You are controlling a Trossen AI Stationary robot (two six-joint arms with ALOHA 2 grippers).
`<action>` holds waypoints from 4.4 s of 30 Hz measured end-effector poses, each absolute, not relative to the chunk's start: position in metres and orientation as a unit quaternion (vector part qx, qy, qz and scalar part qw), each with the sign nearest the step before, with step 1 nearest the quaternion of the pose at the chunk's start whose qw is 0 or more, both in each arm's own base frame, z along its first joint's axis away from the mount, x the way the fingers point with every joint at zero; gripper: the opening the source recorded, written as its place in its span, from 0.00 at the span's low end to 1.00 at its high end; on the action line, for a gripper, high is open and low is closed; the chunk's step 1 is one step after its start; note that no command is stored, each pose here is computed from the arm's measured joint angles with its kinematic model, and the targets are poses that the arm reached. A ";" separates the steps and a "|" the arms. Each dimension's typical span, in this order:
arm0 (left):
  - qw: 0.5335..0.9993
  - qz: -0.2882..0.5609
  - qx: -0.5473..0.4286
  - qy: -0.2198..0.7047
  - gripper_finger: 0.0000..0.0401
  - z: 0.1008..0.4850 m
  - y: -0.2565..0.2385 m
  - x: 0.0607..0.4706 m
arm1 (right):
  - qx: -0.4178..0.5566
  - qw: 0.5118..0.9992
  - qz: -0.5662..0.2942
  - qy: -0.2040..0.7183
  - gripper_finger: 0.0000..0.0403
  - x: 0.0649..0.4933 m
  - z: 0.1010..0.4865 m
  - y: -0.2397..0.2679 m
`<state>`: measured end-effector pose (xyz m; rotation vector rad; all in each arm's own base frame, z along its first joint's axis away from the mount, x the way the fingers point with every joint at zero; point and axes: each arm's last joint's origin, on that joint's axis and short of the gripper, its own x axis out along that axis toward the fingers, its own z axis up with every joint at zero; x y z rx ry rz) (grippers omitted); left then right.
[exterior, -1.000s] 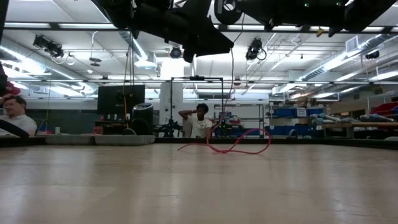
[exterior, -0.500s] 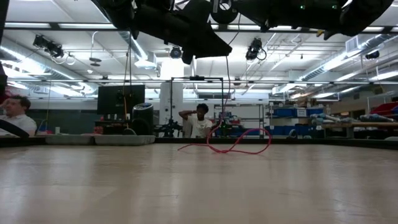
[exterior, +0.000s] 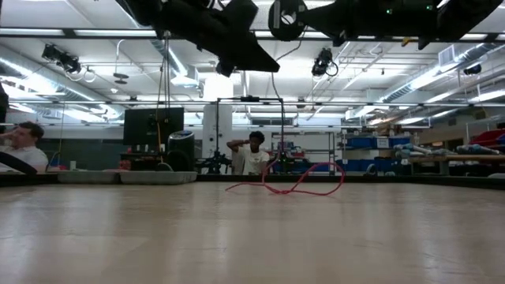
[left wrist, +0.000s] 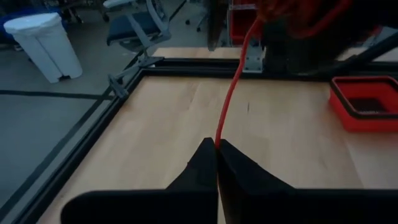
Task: Coil cords
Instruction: Coil the red wire onto the spool
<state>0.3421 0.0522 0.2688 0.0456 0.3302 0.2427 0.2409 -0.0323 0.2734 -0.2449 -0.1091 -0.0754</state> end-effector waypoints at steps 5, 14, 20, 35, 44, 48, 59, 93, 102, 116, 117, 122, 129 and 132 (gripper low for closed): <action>0.975 0.122 0.023 0.187 0.00 0.282 0.050 0.325 | -0.117 0.992 -0.036 -0.022 0.00 0.235 0.272 -0.032; 0.978 0.094 0.031 0.184 0.00 0.292 0.047 0.316 | -0.061 0.995 -0.052 0.059 0.00 0.233 0.256 -0.043; 0.978 0.071 0.053 0.188 0.00 0.292 0.046 0.316 | -0.046 0.996 -0.039 0.072 0.00 0.232 0.253 -0.046; 0.938 0.025 0.309 0.155 0.00 0.297 0.043 0.322 | 0.007 0.996 0.024 0.083 0.00 0.232 0.250 -0.044; 0.905 0.034 0.396 0.151 0.00 0.292 0.042 0.331 | 0.032 0.993 0.074 0.084 0.00 0.245 0.240 -0.037; 0.904 0.033 0.404 0.136 0.00 0.294 0.041 0.332 | 0.031 0.994 0.081 0.068 0.00 0.251 0.239 -0.034; 0.914 -0.020 0.396 0.089 0.00 0.298 0.036 0.333 | 0.025 0.989 0.141 0.042 0.00 0.263 0.232 -0.031; 0.941 0.006 0.330 0.075 0.22 0.273 0.039 0.358 | -0.020 0.958 0.279 -0.056 0.00 0.259 0.251 -0.024; 0.955 0.025 0.284 0.085 0.22 0.264 0.028 0.365 | -0.049 0.952 0.278 -0.114 0.00 0.256 0.263 -0.024; 0.960 0.030 0.268 0.080 0.22 0.265 0.017 0.366 | -0.070 0.946 0.271 -0.161 0.00 0.254 0.272 -0.023; 0.960 0.030 0.268 0.079 0.22 0.266 0.017 0.366 | -0.068 0.947 0.271 -0.161 0.00 0.254 0.272 -0.024; 0.963 0.031 0.255 0.077 0.22 0.266 0.017 0.366 | -0.068 0.948 0.268 -0.160 0.00 0.254 0.272 -0.026; 0.977 -0.027 0.200 0.062 0.22 0.266 0.014 0.366 | -0.078 0.946 0.269 -0.161 0.00 0.253 0.272 -0.028; 0.980 -0.031 0.188 0.058 0.22 0.267 0.013 0.366 | -0.082 0.944 0.274 -0.162 0.00 0.253 0.272 -0.028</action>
